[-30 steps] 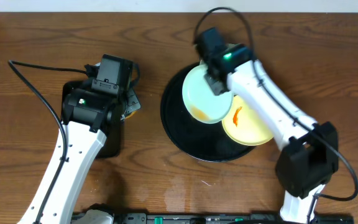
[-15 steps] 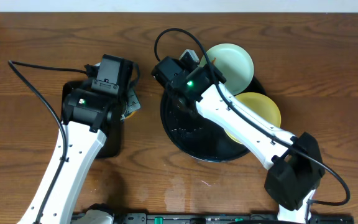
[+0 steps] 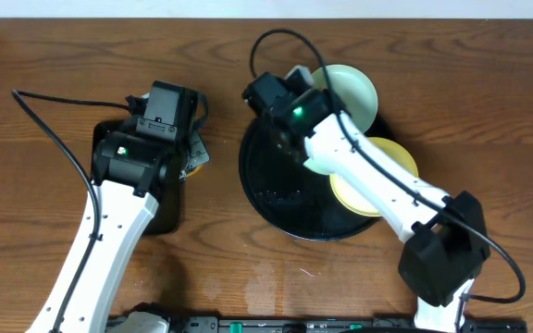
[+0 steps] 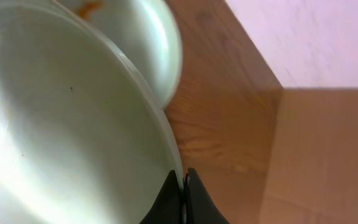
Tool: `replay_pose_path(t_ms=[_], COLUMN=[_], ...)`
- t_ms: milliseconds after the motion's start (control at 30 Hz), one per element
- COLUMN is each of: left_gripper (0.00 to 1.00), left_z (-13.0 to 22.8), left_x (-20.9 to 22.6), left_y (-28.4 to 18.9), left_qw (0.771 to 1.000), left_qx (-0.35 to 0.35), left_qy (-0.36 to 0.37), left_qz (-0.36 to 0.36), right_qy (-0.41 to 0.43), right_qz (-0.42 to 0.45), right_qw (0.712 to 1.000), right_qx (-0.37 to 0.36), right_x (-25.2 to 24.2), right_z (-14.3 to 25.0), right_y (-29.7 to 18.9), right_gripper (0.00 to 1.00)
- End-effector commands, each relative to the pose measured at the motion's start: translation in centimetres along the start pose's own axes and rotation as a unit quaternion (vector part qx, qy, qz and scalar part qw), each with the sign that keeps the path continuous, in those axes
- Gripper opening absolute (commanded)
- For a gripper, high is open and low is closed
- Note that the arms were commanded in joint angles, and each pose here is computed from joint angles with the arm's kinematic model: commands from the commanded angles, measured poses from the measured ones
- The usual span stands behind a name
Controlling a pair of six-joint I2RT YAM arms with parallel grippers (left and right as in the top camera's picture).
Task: Clean dirty plates on tray and stack at the side
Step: 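Lift the front pale green plate with the right gripper toward the rear plate, then set the cleaned pale green plate on the table right of the round tray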
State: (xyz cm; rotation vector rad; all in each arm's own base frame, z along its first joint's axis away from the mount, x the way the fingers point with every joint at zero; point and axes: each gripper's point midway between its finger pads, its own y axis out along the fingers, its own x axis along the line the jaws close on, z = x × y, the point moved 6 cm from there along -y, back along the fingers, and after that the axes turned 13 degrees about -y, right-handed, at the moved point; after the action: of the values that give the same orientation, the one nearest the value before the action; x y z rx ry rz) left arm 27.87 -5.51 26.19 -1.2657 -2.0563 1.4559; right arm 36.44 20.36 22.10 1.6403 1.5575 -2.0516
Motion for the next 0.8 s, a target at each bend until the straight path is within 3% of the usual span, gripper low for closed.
replay_pose_path(t_ms=[0, 133, 267, 367, 633, 767], left_gripper=[0.08, 0.08, 0.08, 0.08, 0.08, 0.08], left_z=[-0.4, -0.5, -0.5, -0.5, -0.5, -0.5], left_x=[0.0, -0.1, -0.1, -0.1, -0.1, -0.1], left_y=[-0.8, -0.8, -0.8, -0.8, -0.8, -0.8], left_qw=[1.0, 1.0, 1.0, 1.0, 1.0, 1.0], left_qx=[-0.01, -0.013, -0.011, -0.011, -0.011, -0.011], left_qy=[0.003, 0.001, 0.001, 0.001, 0.001, 0.001], left_qz=[0.008, 0.012, 0.01, 0.01, 0.01, 0.01], right_qy=[0.095, 0.072, 0.13, 0.161, 0.325, 0.405], right_qz=[0.036, -0.052, -0.103, -0.199, -0.429, -0.42], right_qw=[0.995, 0.996, 0.986, 0.966, 0.842, 0.812], right_qx=[-0.006, -0.02, -0.019, -0.025, -0.042, -0.02], right_x=[-2.9, -0.9, -1.1, -1.4, -9.9, -13.8], right_z=[0.4, -0.1, 0.1, 0.0, 6.0, 11.6], right_y=[-0.6, -0.7, -0.3, 0.4, 8.5, 12.8], right_gripper=[0.01, 0.01, 0.01, 0.01, 0.01, 0.01])
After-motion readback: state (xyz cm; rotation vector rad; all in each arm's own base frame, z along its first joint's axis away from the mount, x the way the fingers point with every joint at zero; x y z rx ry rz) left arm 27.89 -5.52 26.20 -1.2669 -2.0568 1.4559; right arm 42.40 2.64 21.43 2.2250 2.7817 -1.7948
